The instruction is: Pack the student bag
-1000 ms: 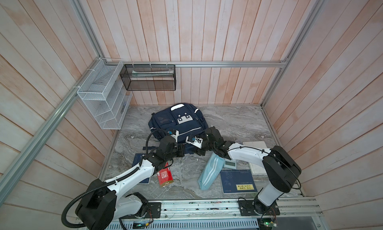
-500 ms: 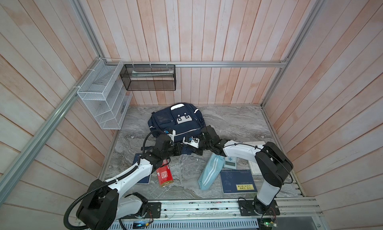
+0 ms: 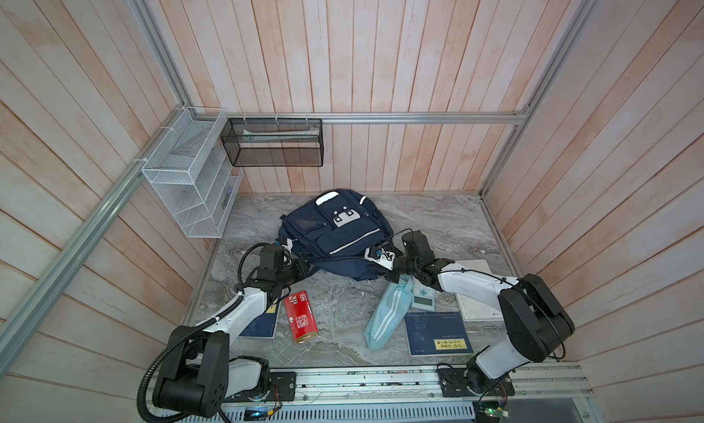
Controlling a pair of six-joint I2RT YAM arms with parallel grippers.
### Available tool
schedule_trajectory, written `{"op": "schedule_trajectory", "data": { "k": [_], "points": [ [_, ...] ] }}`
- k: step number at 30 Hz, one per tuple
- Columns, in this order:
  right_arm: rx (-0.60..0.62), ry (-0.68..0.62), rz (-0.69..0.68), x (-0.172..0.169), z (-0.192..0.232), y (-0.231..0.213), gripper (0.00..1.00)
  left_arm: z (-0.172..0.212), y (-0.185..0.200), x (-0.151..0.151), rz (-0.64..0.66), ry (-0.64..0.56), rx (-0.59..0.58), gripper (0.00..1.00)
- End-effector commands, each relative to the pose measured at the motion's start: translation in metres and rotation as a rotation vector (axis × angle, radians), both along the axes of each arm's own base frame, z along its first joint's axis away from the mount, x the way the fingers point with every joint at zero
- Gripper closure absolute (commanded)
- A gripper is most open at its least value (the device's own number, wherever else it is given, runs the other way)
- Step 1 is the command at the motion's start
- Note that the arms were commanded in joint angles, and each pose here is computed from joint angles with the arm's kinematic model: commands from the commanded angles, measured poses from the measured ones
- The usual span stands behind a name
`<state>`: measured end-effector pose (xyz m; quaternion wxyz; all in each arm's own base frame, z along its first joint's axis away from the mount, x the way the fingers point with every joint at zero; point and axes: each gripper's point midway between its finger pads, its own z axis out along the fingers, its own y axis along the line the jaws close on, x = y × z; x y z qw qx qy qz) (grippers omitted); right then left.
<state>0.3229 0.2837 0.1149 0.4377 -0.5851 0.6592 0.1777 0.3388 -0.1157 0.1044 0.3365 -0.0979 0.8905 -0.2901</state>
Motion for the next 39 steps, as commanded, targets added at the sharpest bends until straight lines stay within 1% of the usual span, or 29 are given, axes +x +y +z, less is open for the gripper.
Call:
{"op": "schedule_trajectory", "data": {
  "k": [1, 6, 10, 13, 15, 16, 17, 18, 20, 21, 24, 26, 28, 29, 31, 32, 34, 36, 39],
  "points": [
    [-0.122, -0.001, -0.167, 0.031, -0.013, -0.051, 1.0, 0.012, 0.034, 0.028, 0.127, -0.074, 0.091, 1.0],
    [-0.127, -0.072, -0.193, 0.04, -0.007, -0.066, 1.0, -0.008, 0.053, 0.039, 0.189, -0.06, 0.17, 1.0],
    [-0.134, -0.078, -0.216, 0.046, -0.006, -0.078, 1.0, -0.009, 0.065, 0.042, 0.222, -0.064, 0.208, 1.0],
    [-0.118, -0.062, -0.199, 0.045, -0.005, -0.072, 1.0, -0.001, 0.055, 0.042, 0.189, -0.094, 0.175, 1.0],
    [-0.105, -0.059, -0.193, 0.045, -0.002, -0.066, 1.0, 0.002, 0.05, 0.041, 0.171, -0.098, 0.176, 0.99],
    [-0.103, -0.06, -0.186, 0.043, -0.001, -0.062, 1.0, 0.004, 0.047, 0.04, 0.162, -0.101, 0.179, 0.95],
    [-0.097, -0.055, -0.174, 0.039, -0.001, -0.057, 0.97, 0.007, 0.045, 0.039, 0.153, -0.108, 0.18, 0.92],
    [-0.094, -0.054, -0.158, 0.035, 0.0, -0.05, 0.91, 0.01, 0.042, 0.037, 0.145, -0.116, 0.182, 0.88],
    [-0.096, -0.053, -0.14, 0.026, 0.0, -0.04, 0.8, 0.021, 0.036, 0.034, 0.13, -0.138, 0.172, 0.74],
    [-0.095, -0.057, -0.146, 0.024, 0.001, -0.038, 0.77, 0.025, 0.034, 0.032, 0.123, -0.145, 0.167, 0.67],
    [-0.038, -0.057, -0.204, 0.019, 0.012, -0.037, 0.62, 0.039, 0.026, 0.024, 0.108, -0.165, 0.171, 0.49],
    [0.01, -0.074, -0.291, 0.019, 0.026, -0.042, 0.45, 0.049, 0.021, 0.018, 0.096, -0.181, 0.168, 0.37],
    [0.043, -0.111, -0.391, 0.02, 0.041, -0.049, 0.35, 0.062, 0.01, 0.015, 0.066, -0.208, 0.163, 0.29],
    [0.089, -0.113, -0.455, 0.021, 0.053, -0.053, 0.31, 0.069, 0.0, 0.014, 0.039, -0.226, 0.165, 0.25],
    [0.188, -0.08, -0.56, 0.022, 0.073, -0.061, 0.08, 0.082, -0.022, 0.012, -0.021, -0.264, 0.183, 0.21],
    [0.242, -0.053, -0.634, 0.024, 0.08, -0.069, 0.02, 0.09, -0.035, 0.011, -0.061, -0.291, 0.191, 0.2],
    [0.311, 0.02, -0.754, 0.025, 0.089, -0.081, 0.02, 0.1, -0.062, 0.006, -0.14, -0.326, 0.192, 0.19],
    [0.339, 0.102, -0.817, 0.022, 0.091, -0.091, 0.02, 0.106, -0.089, -0.002, -0.216, -0.337, 0.191, 0.19],
    [0.373, 0.198, -0.913, 0.015, 0.085, -0.112, 0.02, 0.105, -0.107, -0.013, -0.283, -0.316, 0.187, 0.19]
  ]
}}
